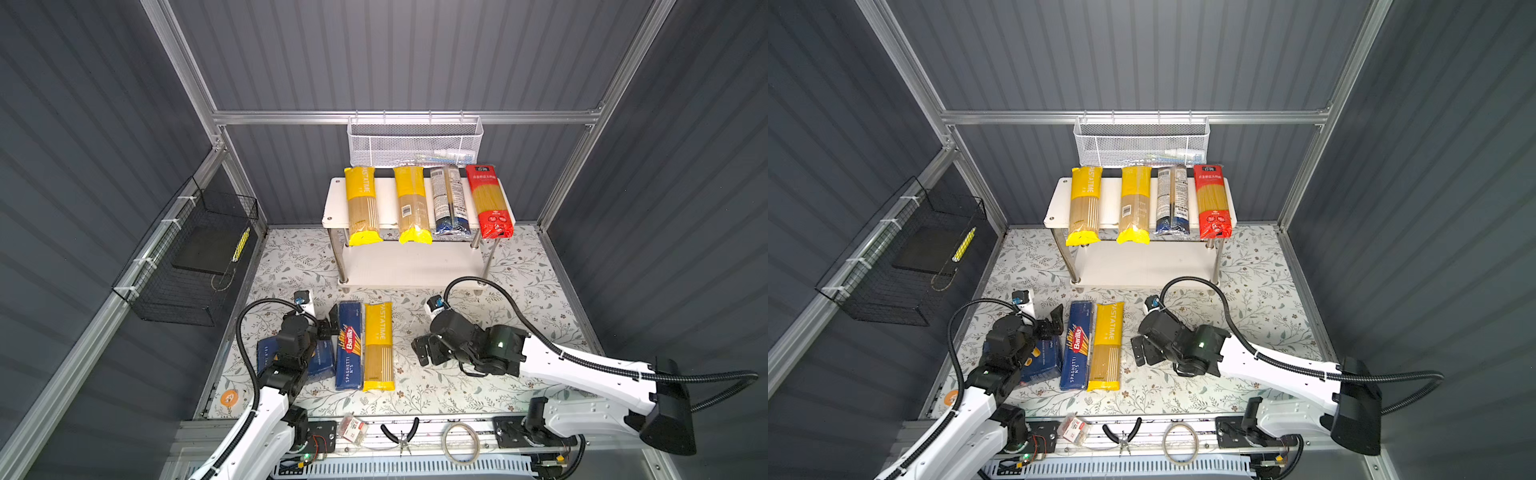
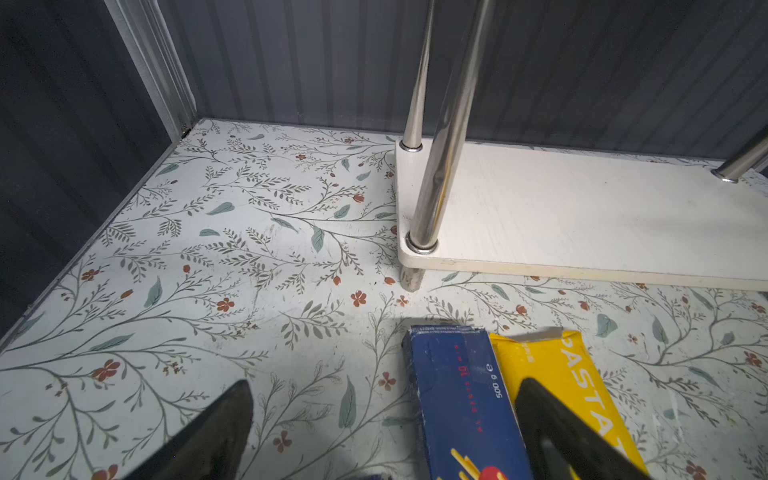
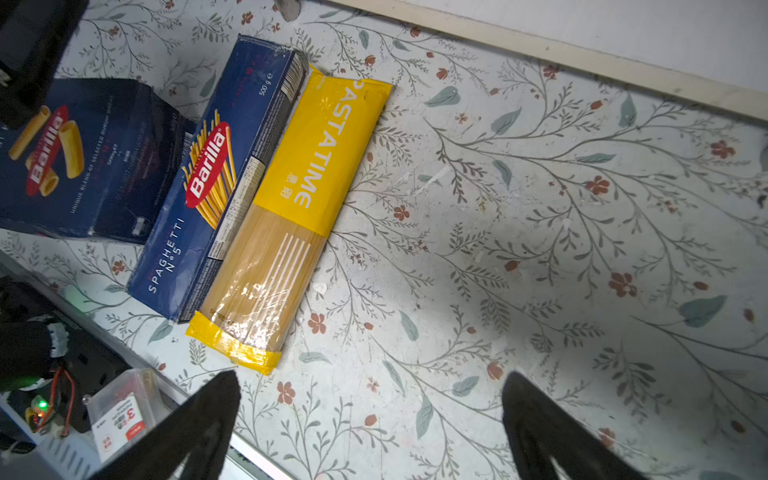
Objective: Place and organize the pasta boxes and bags onto the shelf
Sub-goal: 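Withdraw the right gripper from the shelf toward the last yellow bag, then lower the right gripper over the last yellow bag beside the Barilla box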
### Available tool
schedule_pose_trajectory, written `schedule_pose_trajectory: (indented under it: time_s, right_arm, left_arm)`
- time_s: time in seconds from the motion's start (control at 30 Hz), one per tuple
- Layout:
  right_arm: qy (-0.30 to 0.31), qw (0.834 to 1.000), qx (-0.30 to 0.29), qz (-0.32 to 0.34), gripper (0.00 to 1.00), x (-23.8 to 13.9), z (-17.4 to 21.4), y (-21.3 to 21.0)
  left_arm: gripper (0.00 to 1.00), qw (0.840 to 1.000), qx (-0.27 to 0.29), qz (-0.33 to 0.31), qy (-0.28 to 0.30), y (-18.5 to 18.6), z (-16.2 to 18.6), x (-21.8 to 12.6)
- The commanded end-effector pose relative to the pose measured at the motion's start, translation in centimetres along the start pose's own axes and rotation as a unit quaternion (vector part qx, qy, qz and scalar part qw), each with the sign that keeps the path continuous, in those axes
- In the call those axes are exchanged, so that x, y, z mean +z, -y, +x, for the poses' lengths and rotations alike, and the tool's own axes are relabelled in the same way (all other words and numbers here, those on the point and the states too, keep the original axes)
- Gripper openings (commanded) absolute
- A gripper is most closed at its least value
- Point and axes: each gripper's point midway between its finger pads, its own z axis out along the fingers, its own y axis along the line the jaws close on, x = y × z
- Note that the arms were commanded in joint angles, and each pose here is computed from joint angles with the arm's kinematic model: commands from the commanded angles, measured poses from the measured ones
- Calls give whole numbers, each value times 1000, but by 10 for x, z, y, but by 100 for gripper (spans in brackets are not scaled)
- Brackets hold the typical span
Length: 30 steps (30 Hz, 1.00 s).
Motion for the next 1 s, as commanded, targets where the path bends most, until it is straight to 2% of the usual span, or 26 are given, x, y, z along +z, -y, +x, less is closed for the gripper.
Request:
schedule_pose_trajectory:
  time_s: [0.0,0.23,0.67,0.97]
  right_arm:
    - [1,999,42,-4,99,-2,5,-4]
    - [-15,997,75,21,99,13,29,-8]
    - [-82,993,35,76,99,71,36,-64]
    - [-81,992,54,77,99,98,34,-78]
  left_arm:
    - [99,1000,-7,-18,-3,-6,0,2]
    - [99,1000,-5,-14,-9,-4,1,4]
    - [99,1000,-3,0,1,0,-1,0]
    - [99,999,-19,-29,19,-12,-2,-9]
